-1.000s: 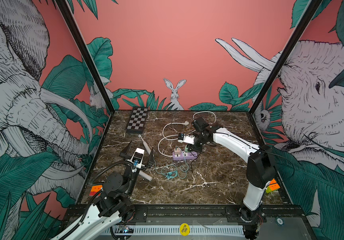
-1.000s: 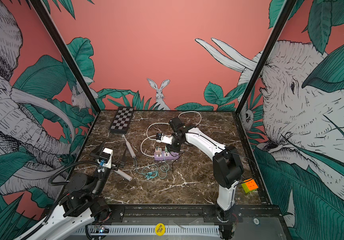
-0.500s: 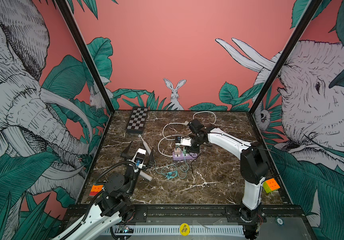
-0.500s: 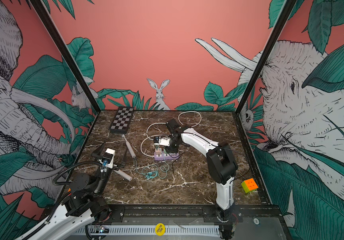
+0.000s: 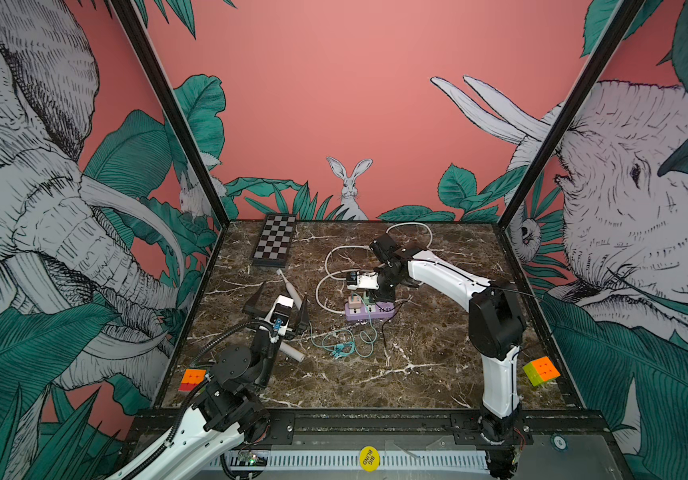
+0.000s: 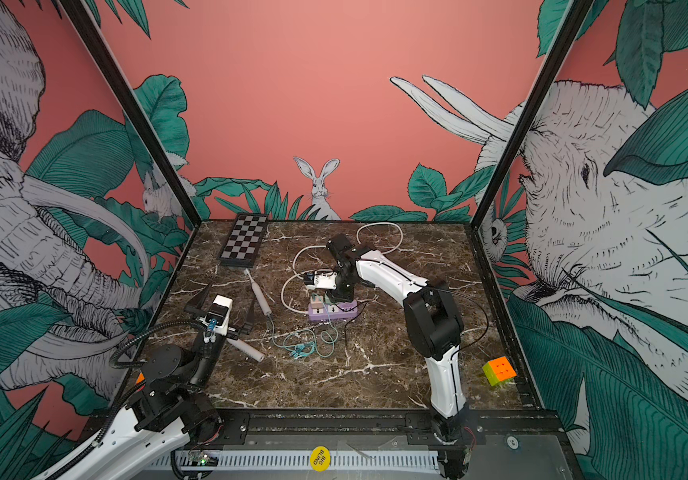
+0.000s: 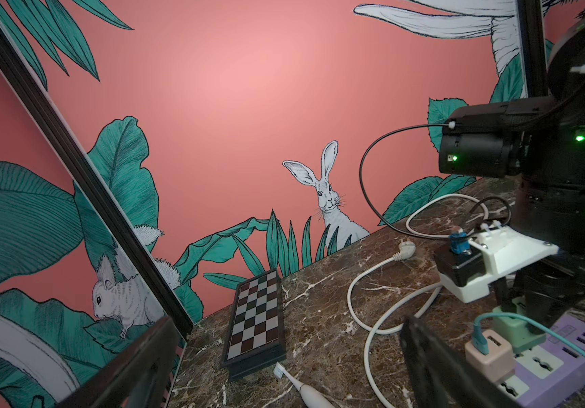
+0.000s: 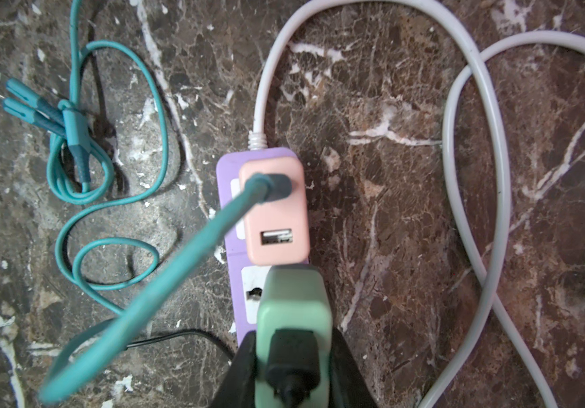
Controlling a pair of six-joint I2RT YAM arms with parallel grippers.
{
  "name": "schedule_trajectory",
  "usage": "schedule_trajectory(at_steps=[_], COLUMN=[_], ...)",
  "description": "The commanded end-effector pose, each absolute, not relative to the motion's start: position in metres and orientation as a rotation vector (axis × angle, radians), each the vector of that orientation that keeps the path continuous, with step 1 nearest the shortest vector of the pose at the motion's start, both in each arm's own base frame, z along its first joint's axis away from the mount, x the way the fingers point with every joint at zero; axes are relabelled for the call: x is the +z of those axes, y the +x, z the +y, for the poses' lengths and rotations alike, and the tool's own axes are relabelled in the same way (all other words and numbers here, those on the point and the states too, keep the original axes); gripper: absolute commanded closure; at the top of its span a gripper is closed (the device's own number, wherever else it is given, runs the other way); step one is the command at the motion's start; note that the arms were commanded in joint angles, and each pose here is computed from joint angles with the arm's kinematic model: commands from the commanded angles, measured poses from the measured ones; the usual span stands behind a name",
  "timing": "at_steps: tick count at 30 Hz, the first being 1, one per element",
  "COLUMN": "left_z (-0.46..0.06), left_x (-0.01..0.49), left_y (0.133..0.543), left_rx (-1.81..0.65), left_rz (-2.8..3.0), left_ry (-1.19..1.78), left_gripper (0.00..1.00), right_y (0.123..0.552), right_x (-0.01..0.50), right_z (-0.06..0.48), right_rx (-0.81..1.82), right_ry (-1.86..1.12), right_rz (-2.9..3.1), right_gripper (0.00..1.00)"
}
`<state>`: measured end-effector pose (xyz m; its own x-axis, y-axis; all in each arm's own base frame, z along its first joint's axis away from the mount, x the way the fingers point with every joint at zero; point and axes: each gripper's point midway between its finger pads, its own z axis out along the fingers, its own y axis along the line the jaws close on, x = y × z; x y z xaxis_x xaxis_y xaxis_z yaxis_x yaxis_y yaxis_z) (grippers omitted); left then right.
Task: Charge the electric toothbrush
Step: Insert the plug into the socket.
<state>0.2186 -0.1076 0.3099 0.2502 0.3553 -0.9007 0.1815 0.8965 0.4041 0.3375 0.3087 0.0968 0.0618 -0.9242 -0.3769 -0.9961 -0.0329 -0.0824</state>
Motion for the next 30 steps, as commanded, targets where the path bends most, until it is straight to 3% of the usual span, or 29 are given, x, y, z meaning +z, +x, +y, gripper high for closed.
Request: schedule_trajectory(at_steps=[1,14,30], left_z=[-0.108,-0.107,-0.107], left_x=[0.313,0.312,0.312], left_y=[0.219,0.219,0.219], left_rx=[0.127,0.125,0.126], left_rz=[1.304,1.304,1.3], left_ry=[0.47,0.468,0.473], left_gripper=[0.01,0.01,0.01], right_y=[0.331,0.337,0.326], right_x=[0.092,0.08,0.06], right_z=[0.304,0.308,0.302], right_rx=[0.286,0.254,0.391], right_ry=[-2.09,-2.086,-2.053], right_rz=[1.931,1.908,1.973], right_gripper=[1.0,1.0,1.0])
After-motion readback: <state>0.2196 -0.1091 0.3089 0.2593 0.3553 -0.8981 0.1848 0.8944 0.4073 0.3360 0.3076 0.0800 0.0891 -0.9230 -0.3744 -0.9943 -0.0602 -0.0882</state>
